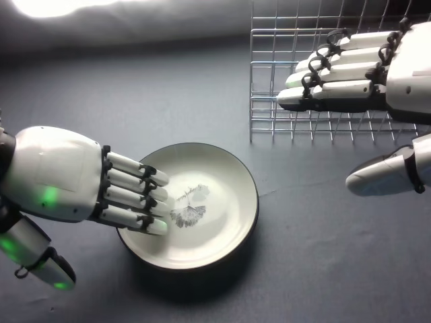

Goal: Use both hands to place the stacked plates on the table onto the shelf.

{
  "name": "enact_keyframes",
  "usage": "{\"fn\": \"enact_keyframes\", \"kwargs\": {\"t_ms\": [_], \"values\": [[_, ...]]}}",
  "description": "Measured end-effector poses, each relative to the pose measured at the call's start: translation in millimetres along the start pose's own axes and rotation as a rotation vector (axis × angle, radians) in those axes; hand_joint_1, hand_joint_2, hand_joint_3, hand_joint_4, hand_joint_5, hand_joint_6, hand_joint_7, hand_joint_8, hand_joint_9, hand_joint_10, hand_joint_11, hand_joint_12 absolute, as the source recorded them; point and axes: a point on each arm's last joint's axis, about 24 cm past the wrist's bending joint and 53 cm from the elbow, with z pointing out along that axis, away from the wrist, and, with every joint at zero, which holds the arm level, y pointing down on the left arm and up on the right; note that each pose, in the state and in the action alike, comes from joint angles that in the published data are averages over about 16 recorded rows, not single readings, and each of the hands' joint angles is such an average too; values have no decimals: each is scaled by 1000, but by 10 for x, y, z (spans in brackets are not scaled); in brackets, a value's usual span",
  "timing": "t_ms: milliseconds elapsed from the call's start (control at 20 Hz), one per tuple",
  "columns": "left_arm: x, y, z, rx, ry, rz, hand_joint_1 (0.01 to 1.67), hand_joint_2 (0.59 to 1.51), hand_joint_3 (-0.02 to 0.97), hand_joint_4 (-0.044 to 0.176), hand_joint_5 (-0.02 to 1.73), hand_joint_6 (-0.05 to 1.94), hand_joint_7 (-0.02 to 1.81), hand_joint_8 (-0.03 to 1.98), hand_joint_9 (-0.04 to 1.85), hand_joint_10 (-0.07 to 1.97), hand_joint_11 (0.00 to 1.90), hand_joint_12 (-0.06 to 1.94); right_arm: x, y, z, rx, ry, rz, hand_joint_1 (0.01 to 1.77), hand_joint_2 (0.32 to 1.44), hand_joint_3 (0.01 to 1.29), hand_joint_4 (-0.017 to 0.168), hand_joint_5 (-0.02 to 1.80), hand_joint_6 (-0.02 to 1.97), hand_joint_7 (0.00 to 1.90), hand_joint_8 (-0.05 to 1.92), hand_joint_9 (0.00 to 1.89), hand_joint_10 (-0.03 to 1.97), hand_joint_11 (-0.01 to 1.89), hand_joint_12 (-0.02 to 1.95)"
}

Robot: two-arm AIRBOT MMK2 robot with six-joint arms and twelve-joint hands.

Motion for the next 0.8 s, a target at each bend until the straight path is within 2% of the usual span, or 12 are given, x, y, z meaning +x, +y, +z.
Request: {"fn": "enact_keyframes", "kwargs": {"t_ms": [450,800], "values": [[137,180,-73,-26,41,6,14,1173,19,-2,8,-8,15,-15,22,9,16,-19,67,32,-31,-21,19,-22,18,1178,15,3,87,18,81,11,97,11,21,371],[242,199,-75,-20,62,-9,13,1173,20,-5,-4,-7,10,-14,19,9,17,-18,102,54,-50,-34,28,-34,17,1187,14,3,81,19,73,11,89,11,21,357]]}}
